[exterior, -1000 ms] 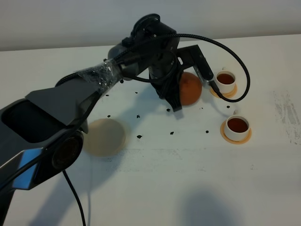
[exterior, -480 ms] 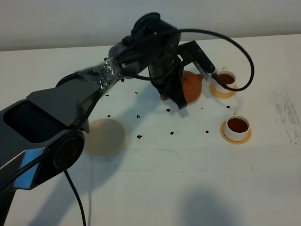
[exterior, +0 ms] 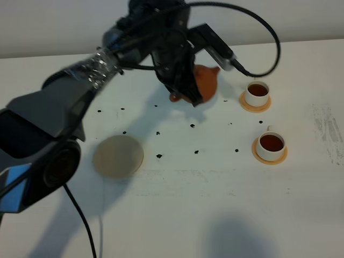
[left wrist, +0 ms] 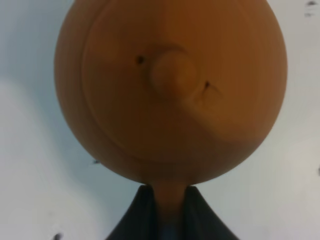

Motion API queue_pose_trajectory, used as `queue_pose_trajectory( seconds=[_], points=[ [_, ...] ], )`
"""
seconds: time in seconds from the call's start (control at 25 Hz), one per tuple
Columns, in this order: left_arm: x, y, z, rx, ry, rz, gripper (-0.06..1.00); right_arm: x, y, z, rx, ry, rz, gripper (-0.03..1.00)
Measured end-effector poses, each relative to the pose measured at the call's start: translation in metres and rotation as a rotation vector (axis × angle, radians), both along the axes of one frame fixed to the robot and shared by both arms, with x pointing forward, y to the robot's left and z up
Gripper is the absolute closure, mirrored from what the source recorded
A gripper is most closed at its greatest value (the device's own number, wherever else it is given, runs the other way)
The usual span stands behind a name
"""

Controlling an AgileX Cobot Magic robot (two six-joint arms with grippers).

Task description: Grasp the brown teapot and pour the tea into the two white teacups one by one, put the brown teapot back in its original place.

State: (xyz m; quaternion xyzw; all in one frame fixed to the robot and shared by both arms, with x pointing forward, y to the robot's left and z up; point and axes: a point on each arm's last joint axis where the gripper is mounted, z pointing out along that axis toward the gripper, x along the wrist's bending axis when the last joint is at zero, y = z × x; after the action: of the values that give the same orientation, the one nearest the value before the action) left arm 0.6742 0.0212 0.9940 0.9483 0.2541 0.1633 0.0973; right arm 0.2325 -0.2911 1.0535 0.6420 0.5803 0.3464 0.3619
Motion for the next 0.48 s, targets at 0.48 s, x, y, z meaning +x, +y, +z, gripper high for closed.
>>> queue_pose_trajectory(
  seconds=[0.48],
  points=[
    [0.015,0.032,0.015,-0.035,-0.011,0.065,0.85,0.0,0.0,0.0,0.0,0.0,0.0,0.49]
  ],
)
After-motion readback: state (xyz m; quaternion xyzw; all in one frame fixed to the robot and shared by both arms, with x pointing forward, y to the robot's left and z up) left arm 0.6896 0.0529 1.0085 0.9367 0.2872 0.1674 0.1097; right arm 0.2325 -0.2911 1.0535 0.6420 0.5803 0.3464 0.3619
